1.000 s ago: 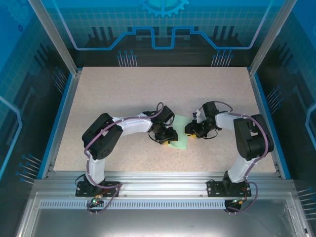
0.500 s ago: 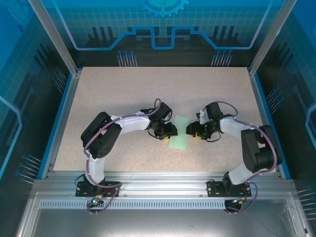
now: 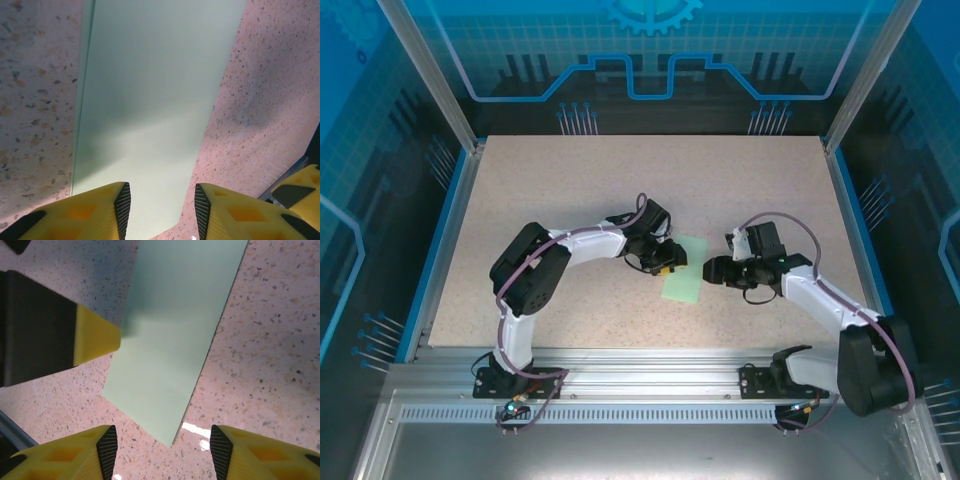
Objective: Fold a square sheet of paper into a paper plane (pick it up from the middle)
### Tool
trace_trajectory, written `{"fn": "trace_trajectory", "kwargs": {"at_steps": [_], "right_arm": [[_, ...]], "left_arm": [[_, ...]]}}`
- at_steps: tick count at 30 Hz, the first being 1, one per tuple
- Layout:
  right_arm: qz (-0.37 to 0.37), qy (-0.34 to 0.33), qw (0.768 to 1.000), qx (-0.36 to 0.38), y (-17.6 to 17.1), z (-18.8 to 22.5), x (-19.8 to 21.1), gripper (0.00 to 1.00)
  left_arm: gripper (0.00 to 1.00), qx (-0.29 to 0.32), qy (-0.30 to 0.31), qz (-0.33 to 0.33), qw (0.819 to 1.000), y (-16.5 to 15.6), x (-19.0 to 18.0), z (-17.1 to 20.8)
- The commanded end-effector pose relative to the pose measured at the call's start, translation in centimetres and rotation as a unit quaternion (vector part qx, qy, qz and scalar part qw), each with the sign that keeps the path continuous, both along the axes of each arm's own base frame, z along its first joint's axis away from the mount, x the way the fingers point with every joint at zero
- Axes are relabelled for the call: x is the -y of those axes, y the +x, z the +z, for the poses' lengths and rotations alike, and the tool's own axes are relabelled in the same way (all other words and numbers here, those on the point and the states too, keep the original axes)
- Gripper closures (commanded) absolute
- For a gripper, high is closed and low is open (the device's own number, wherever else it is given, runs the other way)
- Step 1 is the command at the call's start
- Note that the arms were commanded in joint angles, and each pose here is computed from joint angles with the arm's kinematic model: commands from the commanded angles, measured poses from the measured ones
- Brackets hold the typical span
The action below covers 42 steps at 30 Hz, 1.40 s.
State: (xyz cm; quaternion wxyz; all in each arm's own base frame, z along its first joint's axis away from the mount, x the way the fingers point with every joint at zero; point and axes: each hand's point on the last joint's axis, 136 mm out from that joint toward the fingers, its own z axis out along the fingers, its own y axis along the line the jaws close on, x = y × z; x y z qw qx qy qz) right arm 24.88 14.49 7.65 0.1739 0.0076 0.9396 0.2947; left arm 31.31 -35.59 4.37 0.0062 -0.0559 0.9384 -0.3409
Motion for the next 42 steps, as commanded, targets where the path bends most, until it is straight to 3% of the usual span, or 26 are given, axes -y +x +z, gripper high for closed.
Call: {"fn": "trace_trajectory", "kwargs": {"at_steps": [1,8,15,31,42], "right_arm": [[0.007,-0.002,1.0,0.001,-0.6,0.0,-0.4,0.45],[0.003,0.042,0.998,-0.053,1.0,-0.9,-2.4,0.62],[0.013,0.072,0.993,-0.091,1.4,-2.2,-3.8,0.58],[0.011,0.025,0.989,-0.146,0.5,-6.4,-2.7,0.59],[0.006,0.052,0.993,-0.109,2.1,-3.5,-3.5,0.6]], "left_arm": [[0.57,-0.005,0.003,0.005,1.0,0.1,-0.3,0.5],[0.56,0.006,0.054,0.028,0.998,-0.7,-3.0,0.5],[0.56,-0.006,0.056,0.029,0.998,-2.3,-4.0,0.1],[0.55,-0.028,0.07,0.002,0.997,-4.3,-3.6,-1.0],[0.55,-0.025,0.075,0.003,0.997,-4.3,-3.7,-1.1]]}}
